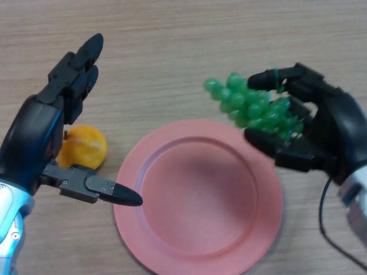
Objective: Pick up the green grapes and place it on the plate
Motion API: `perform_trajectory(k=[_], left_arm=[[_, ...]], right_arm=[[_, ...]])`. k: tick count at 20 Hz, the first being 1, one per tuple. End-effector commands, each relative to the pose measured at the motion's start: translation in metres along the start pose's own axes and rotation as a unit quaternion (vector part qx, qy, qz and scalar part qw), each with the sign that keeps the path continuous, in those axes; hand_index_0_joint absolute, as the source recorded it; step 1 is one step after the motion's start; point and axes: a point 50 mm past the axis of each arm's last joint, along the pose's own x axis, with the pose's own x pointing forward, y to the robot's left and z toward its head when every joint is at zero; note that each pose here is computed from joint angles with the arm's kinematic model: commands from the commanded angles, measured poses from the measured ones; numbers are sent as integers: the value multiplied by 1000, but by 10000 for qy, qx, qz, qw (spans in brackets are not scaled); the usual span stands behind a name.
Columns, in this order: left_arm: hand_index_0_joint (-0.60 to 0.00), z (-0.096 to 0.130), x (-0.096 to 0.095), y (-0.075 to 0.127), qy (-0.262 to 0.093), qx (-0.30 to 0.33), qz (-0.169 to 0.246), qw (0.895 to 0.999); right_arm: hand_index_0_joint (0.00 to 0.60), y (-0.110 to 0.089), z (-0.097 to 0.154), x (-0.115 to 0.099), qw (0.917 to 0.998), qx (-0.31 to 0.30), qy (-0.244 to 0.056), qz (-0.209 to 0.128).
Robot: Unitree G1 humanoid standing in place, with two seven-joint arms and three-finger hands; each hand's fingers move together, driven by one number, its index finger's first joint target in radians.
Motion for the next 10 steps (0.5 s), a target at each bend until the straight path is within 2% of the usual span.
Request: perform_trajectory(k=[1,3,5,6,7,8,9,10], left_arm=[[0,32,-5,9,-1121,469,383,9918],[0,32,-6,9,-1090,301,408,9927],[0,35,-9,11,-1239,316,518,9904],[0,36,-9,11,-1247,317,524,9903],[0,36,-8,12,-1247,315,537,9902],[0,36,-8,12,-1244,310,551,9902],[0,36,-5,13,-1288,310,600,9894],[0,37,-3,14,-1376,336,661,9877]], right_arm=[[600,7,23,-2,9927,-642,-1015,-99],[600,12,18,-6,9937,-732,-837,-137],[600,16,22,-8,9928,-820,-873,-54],[550,16,23,-8,9927,-828,-880,-47],[400,17,25,-9,9923,-836,-913,-10],[300,18,27,-9,9921,-819,-948,30],[149,20,35,-12,9912,-743,-1086,129],[49,23,44,-14,9893,-700,-1264,216]])
